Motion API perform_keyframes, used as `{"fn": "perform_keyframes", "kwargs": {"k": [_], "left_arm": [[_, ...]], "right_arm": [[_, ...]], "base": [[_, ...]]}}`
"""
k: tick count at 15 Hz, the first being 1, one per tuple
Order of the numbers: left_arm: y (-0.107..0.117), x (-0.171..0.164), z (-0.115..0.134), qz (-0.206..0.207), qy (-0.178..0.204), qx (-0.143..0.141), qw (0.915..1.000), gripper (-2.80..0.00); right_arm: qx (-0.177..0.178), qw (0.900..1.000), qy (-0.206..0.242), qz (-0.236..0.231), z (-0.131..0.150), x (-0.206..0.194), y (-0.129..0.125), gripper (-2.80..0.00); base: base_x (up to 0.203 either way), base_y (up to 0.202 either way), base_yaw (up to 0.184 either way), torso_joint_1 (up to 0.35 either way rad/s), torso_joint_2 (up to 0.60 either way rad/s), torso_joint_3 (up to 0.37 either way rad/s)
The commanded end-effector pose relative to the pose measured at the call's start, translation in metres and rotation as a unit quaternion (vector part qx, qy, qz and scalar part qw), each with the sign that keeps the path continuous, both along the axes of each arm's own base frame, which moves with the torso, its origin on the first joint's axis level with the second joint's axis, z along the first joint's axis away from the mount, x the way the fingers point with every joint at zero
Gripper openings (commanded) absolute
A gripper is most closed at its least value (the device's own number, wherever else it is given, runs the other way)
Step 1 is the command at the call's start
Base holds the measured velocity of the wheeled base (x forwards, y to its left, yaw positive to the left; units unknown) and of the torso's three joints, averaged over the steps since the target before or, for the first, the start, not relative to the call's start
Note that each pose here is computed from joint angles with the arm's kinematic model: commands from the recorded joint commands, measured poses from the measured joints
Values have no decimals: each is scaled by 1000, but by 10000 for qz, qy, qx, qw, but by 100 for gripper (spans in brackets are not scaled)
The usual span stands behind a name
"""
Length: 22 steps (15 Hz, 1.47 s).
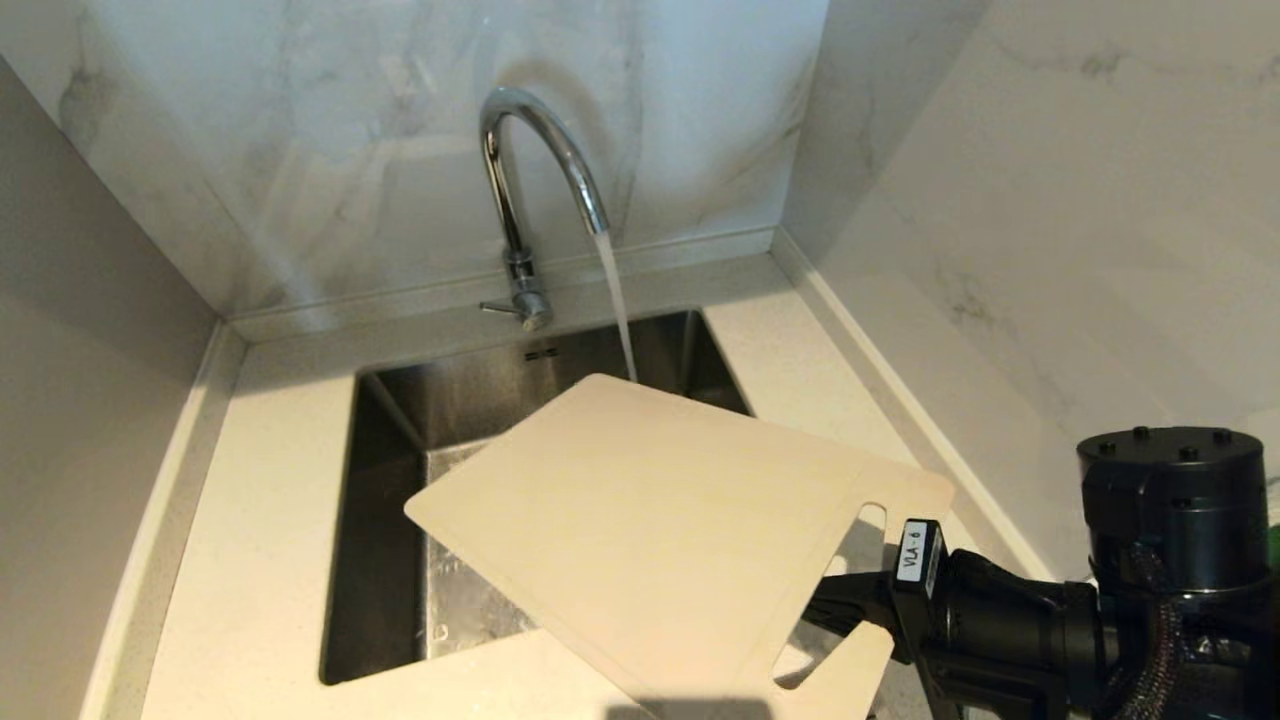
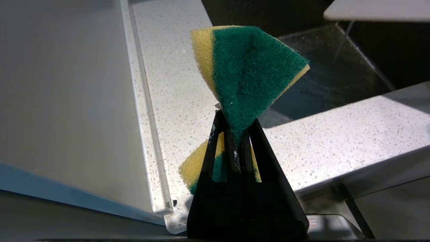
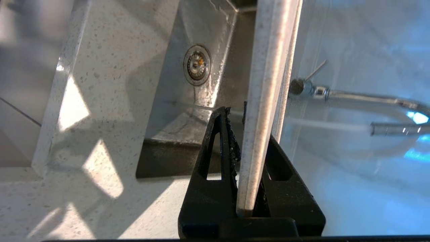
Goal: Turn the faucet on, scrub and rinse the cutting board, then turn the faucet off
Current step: Pick up the cutting board
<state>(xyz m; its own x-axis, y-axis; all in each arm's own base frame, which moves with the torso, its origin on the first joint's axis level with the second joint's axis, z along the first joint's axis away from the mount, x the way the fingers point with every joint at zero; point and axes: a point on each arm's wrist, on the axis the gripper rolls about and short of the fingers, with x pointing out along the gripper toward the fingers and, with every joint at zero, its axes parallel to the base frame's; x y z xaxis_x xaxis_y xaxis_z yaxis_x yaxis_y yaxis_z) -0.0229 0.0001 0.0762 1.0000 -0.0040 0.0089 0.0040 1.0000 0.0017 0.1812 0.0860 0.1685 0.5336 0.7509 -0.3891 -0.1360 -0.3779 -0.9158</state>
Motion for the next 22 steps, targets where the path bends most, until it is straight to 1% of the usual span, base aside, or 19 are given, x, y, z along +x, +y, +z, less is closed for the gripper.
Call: {"fn": "perform_keyframes", "kwargs": {"k": [1,4,7,10,13,16,19,22], "left_arm": [[0,0,0,-4,-3,-1,10000,-280],[0,0,0,-7,-2,-1,10000,-280],[0,0,0,0,-3,-1,10000,-280],[0,0,0,5,-7,-1,10000,-280],[0,0,0,-3,-5,-1,10000,-280],[0,0,0,-10,-1,-1,10000,-280],[0,0,0,-1,-3,-1,10000,-280],[0,0,0,-2,-2,-1,10000,-280]], "right_arm": [[-114,9994,-78,332,-5,4,3,-280],[-134,9990,-89,409,-7,4,3,-280],[-147,9980,-81,603,-8,3,6,-280],[-281,9963,-105,802,-7,3,8,-280],[-507,9933,-123,1030,-7,8,11,-280],[-832,9889,10,1233,-16,14,12,-280],[-1037,9852,14,1364,-18,20,13,-280],[-1244,9825,-70,1382,-17,29,8,-280]], "base": [[0,0,0,0,0,0],[0,0,0,0,0,0],[0,0,0,0,0,0],[0,0,0,0,0,0],[0,0,0,0,0,0],[0,0,0,0,0,0],[0,0,0,0,0,0],[0,0,0,0,0,0]]}}
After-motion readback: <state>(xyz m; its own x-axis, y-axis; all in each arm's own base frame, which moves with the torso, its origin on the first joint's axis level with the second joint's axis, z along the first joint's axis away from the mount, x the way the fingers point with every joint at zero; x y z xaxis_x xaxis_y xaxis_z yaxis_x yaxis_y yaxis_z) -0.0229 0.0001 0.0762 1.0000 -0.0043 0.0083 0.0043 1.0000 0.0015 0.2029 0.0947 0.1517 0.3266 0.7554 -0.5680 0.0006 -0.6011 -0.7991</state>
